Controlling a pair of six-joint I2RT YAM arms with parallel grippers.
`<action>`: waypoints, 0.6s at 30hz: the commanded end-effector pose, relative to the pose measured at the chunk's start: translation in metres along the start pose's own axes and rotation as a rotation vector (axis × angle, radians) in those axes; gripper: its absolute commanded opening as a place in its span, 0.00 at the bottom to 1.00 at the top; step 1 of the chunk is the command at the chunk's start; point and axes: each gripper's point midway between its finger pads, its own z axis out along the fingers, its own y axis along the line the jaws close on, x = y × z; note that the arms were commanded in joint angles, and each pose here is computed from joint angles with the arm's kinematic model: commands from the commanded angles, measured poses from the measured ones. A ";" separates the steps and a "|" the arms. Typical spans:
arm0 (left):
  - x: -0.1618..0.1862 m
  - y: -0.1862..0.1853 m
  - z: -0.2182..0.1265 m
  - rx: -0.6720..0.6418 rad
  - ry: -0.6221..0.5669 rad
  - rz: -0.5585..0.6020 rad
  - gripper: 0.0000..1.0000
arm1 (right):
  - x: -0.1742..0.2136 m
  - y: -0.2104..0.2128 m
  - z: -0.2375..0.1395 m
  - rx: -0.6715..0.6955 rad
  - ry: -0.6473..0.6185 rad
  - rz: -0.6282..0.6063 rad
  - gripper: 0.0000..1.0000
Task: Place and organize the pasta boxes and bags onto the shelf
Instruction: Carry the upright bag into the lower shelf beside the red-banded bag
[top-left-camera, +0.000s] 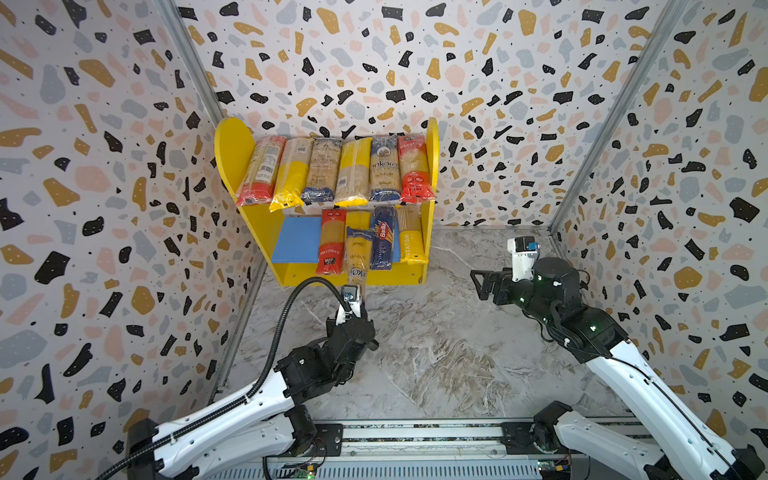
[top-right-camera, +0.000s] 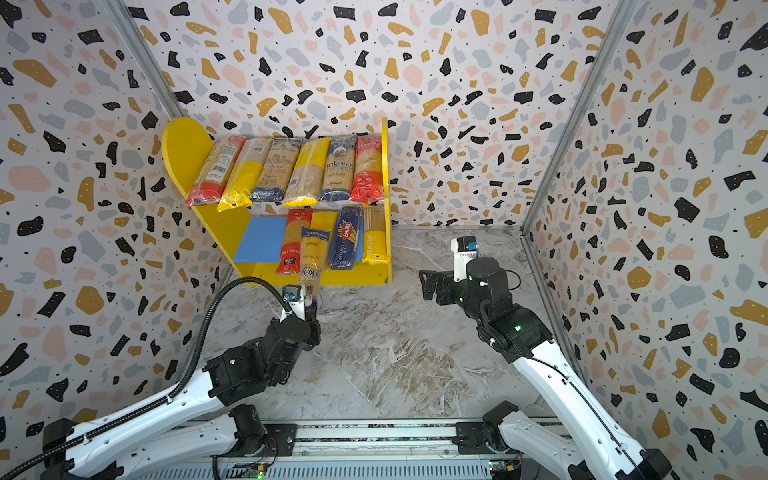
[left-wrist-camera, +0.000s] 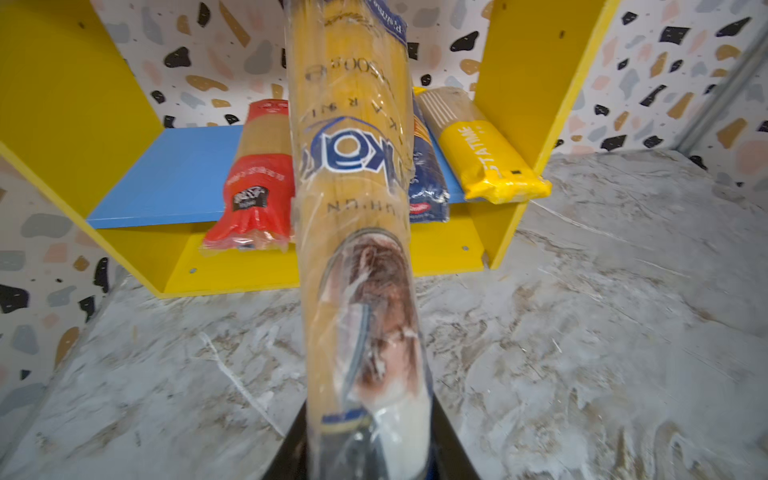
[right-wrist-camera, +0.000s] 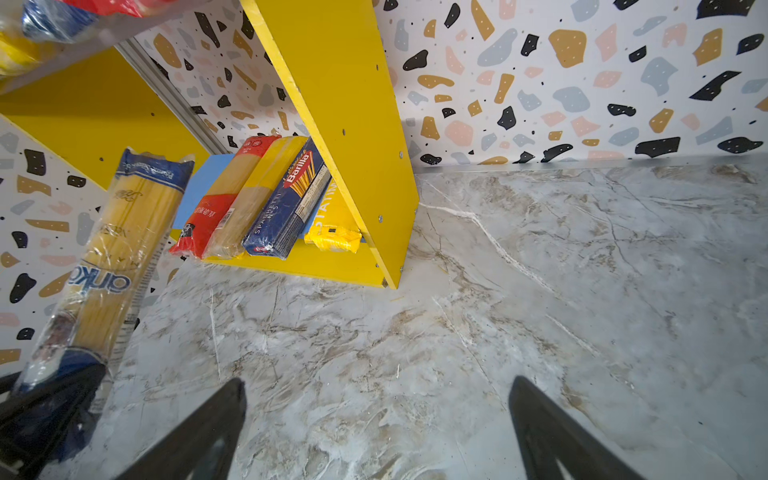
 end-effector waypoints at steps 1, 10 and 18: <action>-0.044 0.013 0.003 -0.043 -0.127 -0.081 0.00 | -0.028 0.012 -0.006 -0.036 -0.062 -0.027 0.99; -0.080 0.054 0.033 -0.149 -0.162 -0.089 0.00 | -0.055 0.019 0.004 -0.026 -0.066 -0.082 0.99; -0.113 0.088 0.060 -0.200 -0.172 -0.094 0.00 | -0.069 0.013 0.011 -0.010 -0.062 -0.079 0.99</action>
